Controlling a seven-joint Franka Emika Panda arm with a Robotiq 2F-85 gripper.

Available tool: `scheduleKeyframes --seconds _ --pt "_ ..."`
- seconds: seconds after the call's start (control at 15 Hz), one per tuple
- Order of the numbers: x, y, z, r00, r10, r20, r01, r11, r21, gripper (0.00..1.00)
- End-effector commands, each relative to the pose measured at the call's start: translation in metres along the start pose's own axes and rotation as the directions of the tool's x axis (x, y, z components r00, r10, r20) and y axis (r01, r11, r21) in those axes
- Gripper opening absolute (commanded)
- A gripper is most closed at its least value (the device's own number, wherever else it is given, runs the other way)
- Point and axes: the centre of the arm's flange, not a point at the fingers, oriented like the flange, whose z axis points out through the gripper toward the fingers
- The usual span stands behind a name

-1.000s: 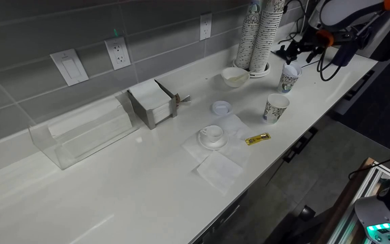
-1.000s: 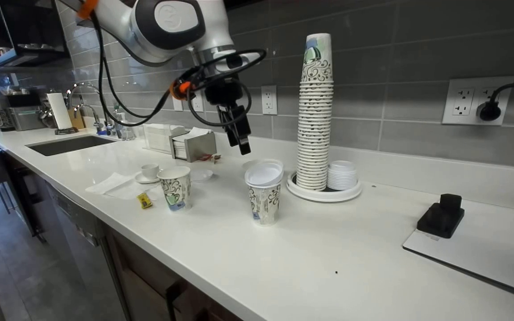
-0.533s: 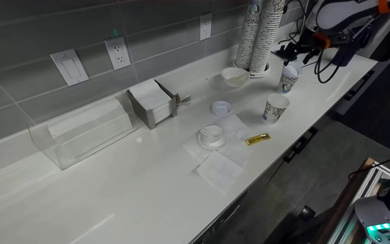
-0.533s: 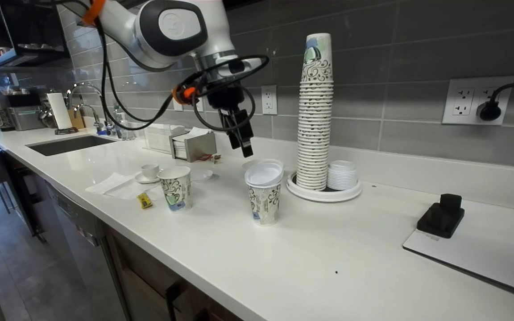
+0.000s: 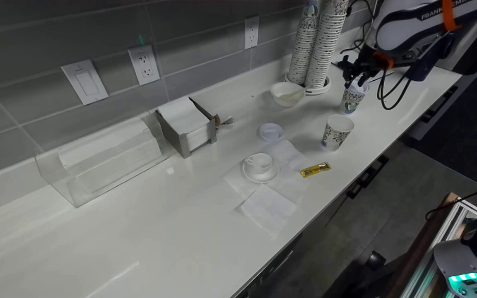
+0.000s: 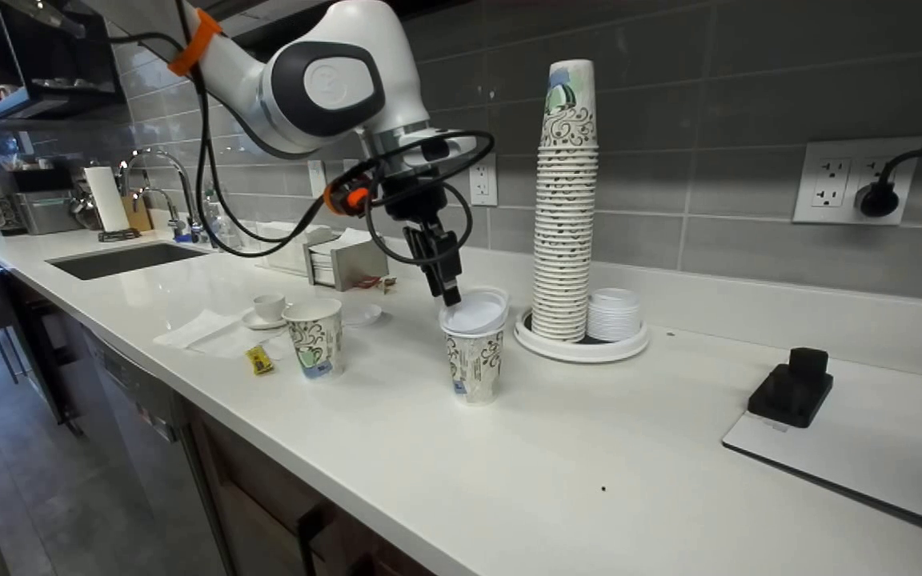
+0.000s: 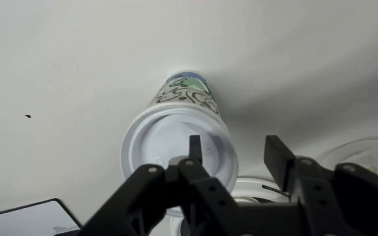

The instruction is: Move the lid from the right cup to the left cup

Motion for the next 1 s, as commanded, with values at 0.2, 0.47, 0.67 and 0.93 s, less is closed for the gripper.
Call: scheduleKeyframes --seconds 0.2,0.47,0.67,0.93 --pt "-0.001 -0.006 0.012 1.0 -0.017 -0.002 0.017 1.0 -0.016 0.2" --pt "-0.002 -0.003 0.008 1.0 -0.019 -0.015 0.018 0.999 -0.031 0.0" --pt "-0.001 0.003 0.008 1.0 -0.02 -0.021 0.018 0.998 -0.054 0.0" --pt "-0.002 0.011 -0.004 0.999 -0.031 -0.045 0.027 0.996 -0.083 0.0"
